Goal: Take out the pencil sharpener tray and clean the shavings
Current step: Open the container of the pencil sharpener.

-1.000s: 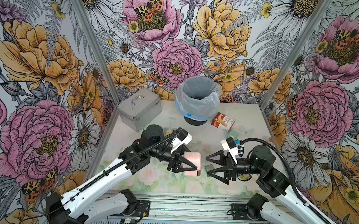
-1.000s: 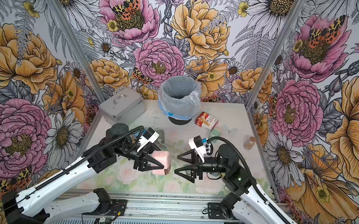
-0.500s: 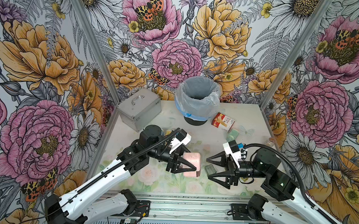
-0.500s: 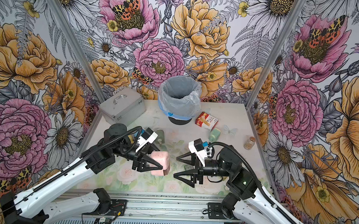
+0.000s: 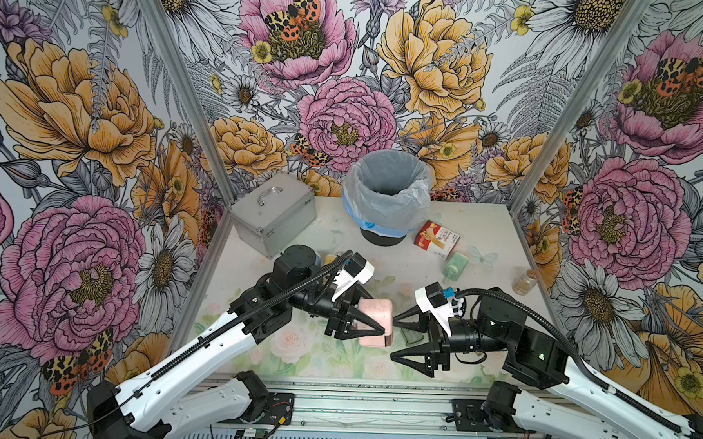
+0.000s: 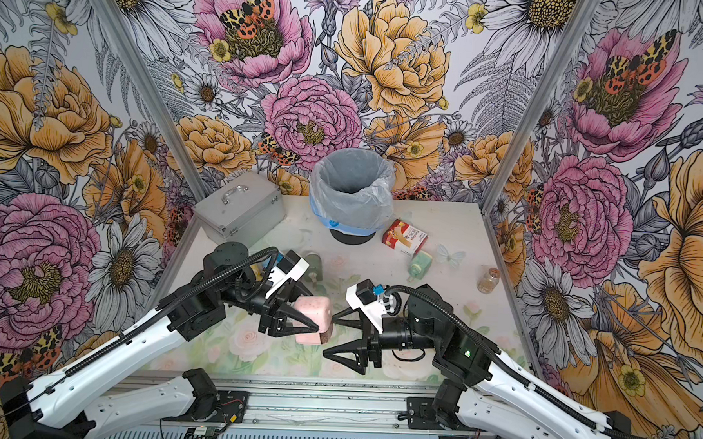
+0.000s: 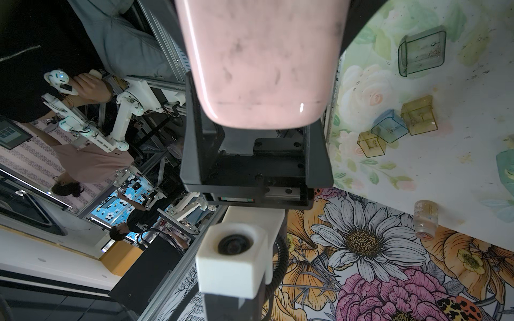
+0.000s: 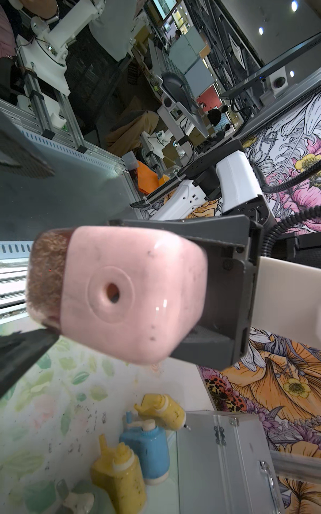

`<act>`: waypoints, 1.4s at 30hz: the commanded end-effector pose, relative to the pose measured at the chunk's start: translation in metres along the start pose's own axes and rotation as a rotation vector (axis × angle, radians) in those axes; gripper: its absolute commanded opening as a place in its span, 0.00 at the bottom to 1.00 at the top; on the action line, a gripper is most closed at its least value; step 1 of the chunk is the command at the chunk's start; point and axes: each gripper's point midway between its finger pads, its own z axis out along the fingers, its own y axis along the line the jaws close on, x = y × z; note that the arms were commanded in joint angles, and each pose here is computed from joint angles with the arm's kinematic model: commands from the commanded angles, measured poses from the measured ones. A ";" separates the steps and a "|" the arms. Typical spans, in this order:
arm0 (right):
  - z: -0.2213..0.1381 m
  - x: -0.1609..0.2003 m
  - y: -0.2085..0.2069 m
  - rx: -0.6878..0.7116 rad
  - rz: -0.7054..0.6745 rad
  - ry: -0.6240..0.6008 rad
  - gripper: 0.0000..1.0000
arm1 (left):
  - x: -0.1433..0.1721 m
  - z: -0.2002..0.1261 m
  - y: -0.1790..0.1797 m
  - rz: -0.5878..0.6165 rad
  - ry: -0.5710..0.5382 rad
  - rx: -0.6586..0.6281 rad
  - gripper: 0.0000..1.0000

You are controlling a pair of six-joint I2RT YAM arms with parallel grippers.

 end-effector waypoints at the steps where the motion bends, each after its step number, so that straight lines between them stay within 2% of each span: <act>1: 0.000 -0.016 0.003 0.017 -0.052 -0.031 0.82 | -0.008 -0.004 -0.004 0.039 -0.032 -0.007 0.19; 23: 0.005 -0.031 0.006 0.040 -0.073 -0.067 0.67 | -0.010 -0.004 -0.003 0.037 -0.042 -0.005 0.20; 35: 0.008 -0.038 0.011 0.008 -0.057 -0.089 0.67 | -0.010 -0.004 -0.005 0.039 -0.046 -0.001 0.21; 39: 0.008 -0.038 0.011 0.002 -0.051 -0.088 0.63 | -0.011 -0.005 -0.006 0.047 -0.050 0.000 0.22; 42: 0.008 -0.040 0.015 -0.015 -0.048 -0.089 0.53 | -0.011 -0.005 -0.005 0.049 -0.050 -0.004 0.22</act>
